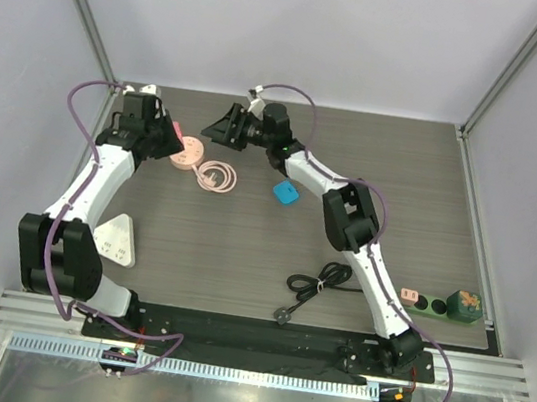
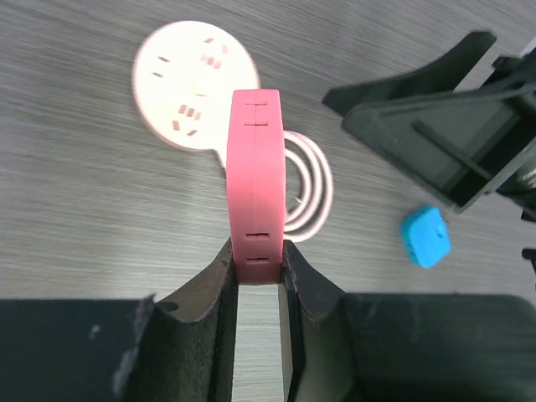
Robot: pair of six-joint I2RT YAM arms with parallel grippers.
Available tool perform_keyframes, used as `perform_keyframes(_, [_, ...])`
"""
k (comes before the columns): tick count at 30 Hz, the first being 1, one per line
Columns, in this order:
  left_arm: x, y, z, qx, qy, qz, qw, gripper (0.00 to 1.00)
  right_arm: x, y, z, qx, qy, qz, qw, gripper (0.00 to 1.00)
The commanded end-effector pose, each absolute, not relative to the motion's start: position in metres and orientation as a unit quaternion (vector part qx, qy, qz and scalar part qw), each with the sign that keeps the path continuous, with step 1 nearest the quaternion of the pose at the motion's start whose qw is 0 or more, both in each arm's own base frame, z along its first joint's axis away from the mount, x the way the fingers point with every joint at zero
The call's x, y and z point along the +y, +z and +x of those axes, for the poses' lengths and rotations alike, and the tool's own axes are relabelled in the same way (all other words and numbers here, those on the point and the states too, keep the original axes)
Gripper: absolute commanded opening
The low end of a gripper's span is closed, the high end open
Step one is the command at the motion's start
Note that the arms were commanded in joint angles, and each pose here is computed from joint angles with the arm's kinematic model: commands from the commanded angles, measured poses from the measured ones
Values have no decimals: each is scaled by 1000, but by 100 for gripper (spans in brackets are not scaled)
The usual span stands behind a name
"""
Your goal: Pull the plug off the socket
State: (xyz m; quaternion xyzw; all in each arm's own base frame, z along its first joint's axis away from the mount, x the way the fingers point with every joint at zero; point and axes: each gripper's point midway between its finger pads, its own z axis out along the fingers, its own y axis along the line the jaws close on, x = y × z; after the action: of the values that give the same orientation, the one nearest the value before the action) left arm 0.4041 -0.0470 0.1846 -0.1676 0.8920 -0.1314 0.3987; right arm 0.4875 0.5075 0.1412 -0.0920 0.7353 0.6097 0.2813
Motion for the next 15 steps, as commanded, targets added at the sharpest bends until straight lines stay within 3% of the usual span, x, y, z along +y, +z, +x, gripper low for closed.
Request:
perform_keyframes(1, [-82, 196, 414, 882, -205, -125, 406, 0, 472, 188, 508, 722, 601, -97, 328, 74])
perform_keyframes(15, [-263, 143, 387, 876, -417, 25, 243, 0, 268, 184, 560, 763, 484, 21, 429, 77])
